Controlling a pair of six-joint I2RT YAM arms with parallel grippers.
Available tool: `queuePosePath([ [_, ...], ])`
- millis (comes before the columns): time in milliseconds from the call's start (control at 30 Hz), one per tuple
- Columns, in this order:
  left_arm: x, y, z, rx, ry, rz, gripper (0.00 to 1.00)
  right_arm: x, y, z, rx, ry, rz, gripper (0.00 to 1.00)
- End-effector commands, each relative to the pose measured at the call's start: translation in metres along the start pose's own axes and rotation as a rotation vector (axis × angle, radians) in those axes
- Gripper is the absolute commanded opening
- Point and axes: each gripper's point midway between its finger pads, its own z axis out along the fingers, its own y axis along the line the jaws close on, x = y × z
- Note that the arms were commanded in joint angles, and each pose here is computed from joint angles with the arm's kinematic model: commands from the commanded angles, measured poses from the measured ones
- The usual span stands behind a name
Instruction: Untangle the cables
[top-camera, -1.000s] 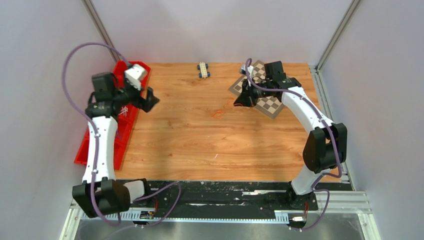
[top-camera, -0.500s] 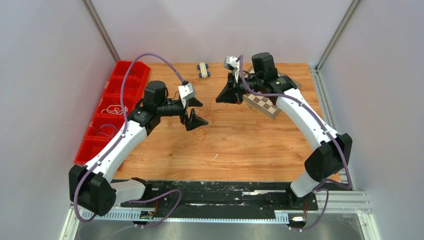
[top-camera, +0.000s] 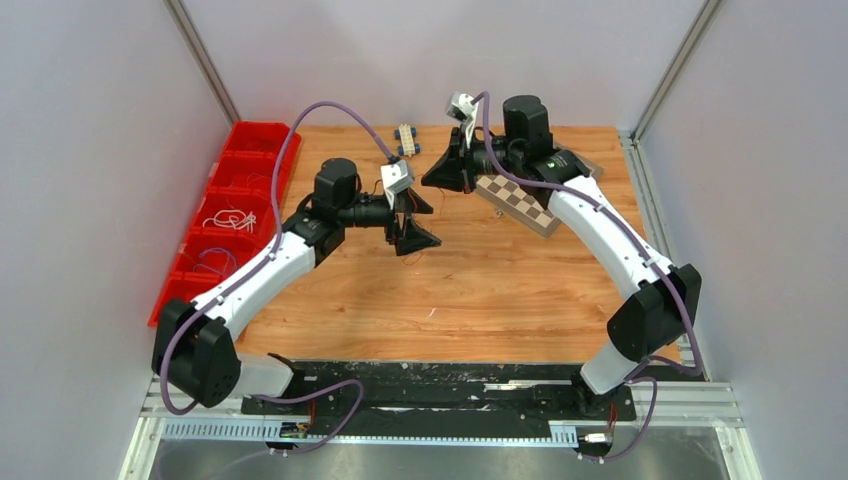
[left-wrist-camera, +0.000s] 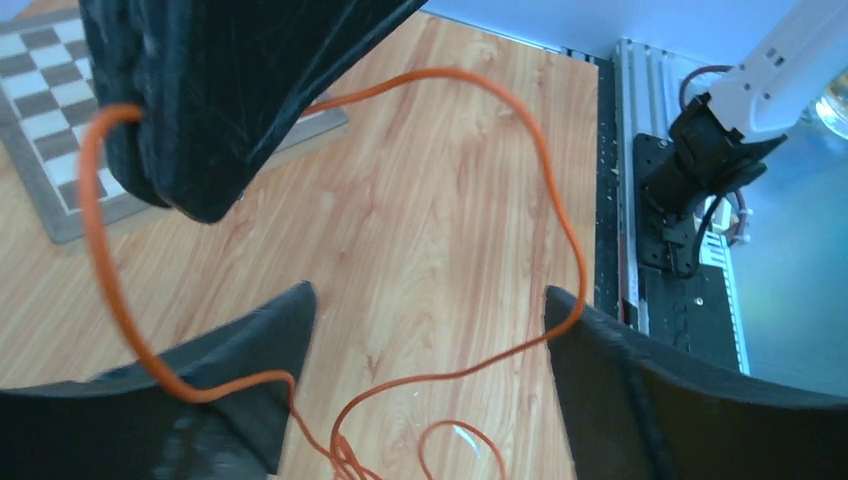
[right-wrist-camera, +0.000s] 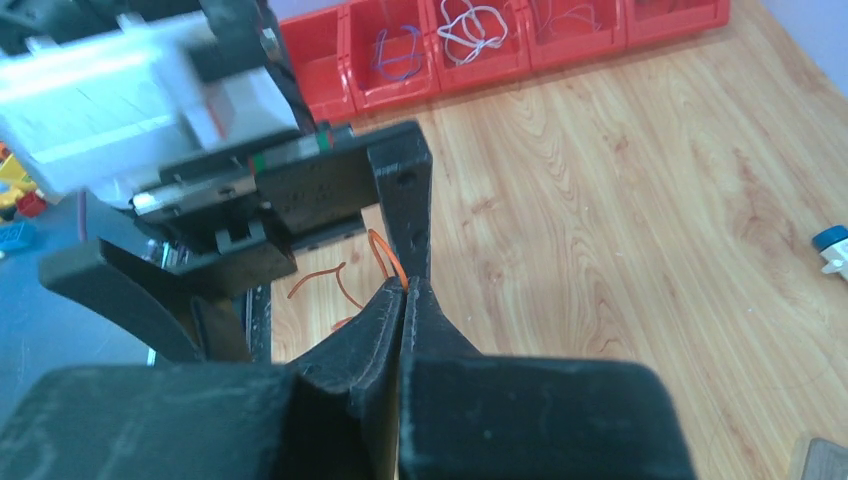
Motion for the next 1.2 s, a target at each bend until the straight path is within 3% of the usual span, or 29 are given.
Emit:
queuePosePath([
  [0,-0.012,0.022,0.007,-0.098,-0.038,0.01,0.82,-0.043,-0.007,0.0,0.049,-0.1,-0.026,0.0],
  [33,-0.009,0.029,0.004,-0.152,-0.027,0.004,0.76,-0.046,-0.008,-0.002,0.055,-0.107,-0.025,0.0],
  [67,-0.009,0.033,0.001,-0.178,-0.026,0.006,0.62,-0.048,-0.01,-0.005,0.061,-0.113,-0.029,0.0],
  [100,-0.01,0.037,-0.006,-0.212,-0.039,0.012,0.55,-0.049,-0.013,-0.008,0.07,-0.117,-0.015,0.0],
  [167,-0.015,0.039,-0.018,-0.248,-0.071,0.01,0.22,-0.047,-0.025,-0.015,0.102,-0.121,0.017,0.0],
  [233,-0.02,0.037,-0.03,-0.262,-0.078,0.009,0.06,-0.041,-0.041,-0.025,0.146,-0.118,0.042,0.0],
  [300,-0.028,0.033,-0.04,-0.269,-0.08,0.027,0.0,-0.03,-0.056,-0.034,0.184,-0.109,0.058,0.0],
  [533,-0.083,0.025,-0.061,-0.262,-0.143,0.069,0.0,0.039,-0.06,-0.016,0.143,-0.001,0.125,0.0],
  [633,-0.109,0.029,-0.069,-0.297,-0.2,0.06,0.0,0.064,-0.04,0.005,0.066,0.049,0.153,0.0],
  [767,-0.132,0.035,-0.077,-0.323,-0.233,0.05,0.0,0.066,-0.005,0.031,-0.068,0.068,0.126,0.0],
  [833,-0.13,0.038,-0.085,-0.34,-0.216,0.044,0.0,0.063,0.0,0.034,-0.099,0.066,0.129,0.12],
  [967,-0.095,0.051,-0.124,-0.429,-0.124,-0.058,0.0,0.061,-0.032,0.016,-0.006,0.055,0.181,0.61],
  [1033,-0.072,0.058,-0.148,-0.509,-0.032,-0.055,0.0,0.061,-0.051,0.002,0.058,0.043,0.196,0.71],
  [1067,-0.066,0.063,-0.164,-0.563,0.004,-0.008,0.0,0.061,-0.059,-0.007,0.089,0.037,0.2,0.73],
  [1167,-0.03,0.056,-0.2,-0.642,0.13,-0.06,0.0,0.062,-0.073,-0.027,0.145,0.024,0.206,0.79],
])
